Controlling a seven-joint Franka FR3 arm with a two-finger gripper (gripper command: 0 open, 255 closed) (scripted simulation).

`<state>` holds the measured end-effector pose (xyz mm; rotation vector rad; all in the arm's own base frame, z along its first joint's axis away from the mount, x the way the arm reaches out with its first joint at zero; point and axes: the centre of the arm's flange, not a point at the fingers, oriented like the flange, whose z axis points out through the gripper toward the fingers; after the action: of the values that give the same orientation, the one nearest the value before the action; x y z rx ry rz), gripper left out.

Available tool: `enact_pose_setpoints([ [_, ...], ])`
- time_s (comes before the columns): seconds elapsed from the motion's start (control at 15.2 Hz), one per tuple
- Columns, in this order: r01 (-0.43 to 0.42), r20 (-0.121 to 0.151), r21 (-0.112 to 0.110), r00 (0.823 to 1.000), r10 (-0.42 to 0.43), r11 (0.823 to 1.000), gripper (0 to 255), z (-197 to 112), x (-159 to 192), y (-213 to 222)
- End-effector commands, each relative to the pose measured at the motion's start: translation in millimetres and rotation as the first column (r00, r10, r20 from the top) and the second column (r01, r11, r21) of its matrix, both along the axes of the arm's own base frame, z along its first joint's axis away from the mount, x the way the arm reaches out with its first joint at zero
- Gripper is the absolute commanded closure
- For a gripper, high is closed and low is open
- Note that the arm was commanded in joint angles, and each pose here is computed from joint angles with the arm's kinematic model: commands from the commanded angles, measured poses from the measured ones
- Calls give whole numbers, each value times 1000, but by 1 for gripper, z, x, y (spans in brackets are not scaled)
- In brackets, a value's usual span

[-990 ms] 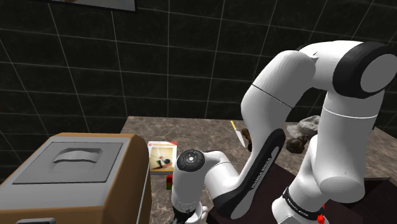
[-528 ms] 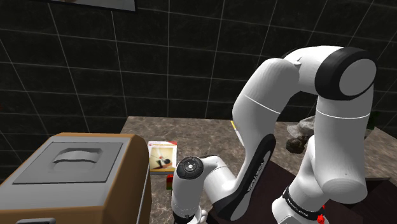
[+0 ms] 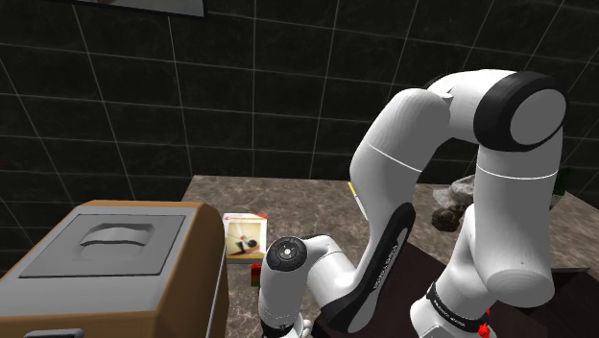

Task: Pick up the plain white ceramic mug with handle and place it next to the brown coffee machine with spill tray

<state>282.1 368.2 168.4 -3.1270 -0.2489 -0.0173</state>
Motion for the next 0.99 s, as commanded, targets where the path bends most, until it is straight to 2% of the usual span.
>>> enact_pose_setpoints([
  [0.0, 0, 0, 0, 1000, 0, 1000, 0, 0, 0, 0],
  [0.13, 0, 0, 0, 1000, 0, 1000, 0, 0, 0, 0],
  [0.4, 0, 0, 0, 1000, 0, 1000, 0, 50, -1, 0],
  [0.92, 0, 0, 0, 1000, 0, 1000, 0, 50, -1, 0],
])
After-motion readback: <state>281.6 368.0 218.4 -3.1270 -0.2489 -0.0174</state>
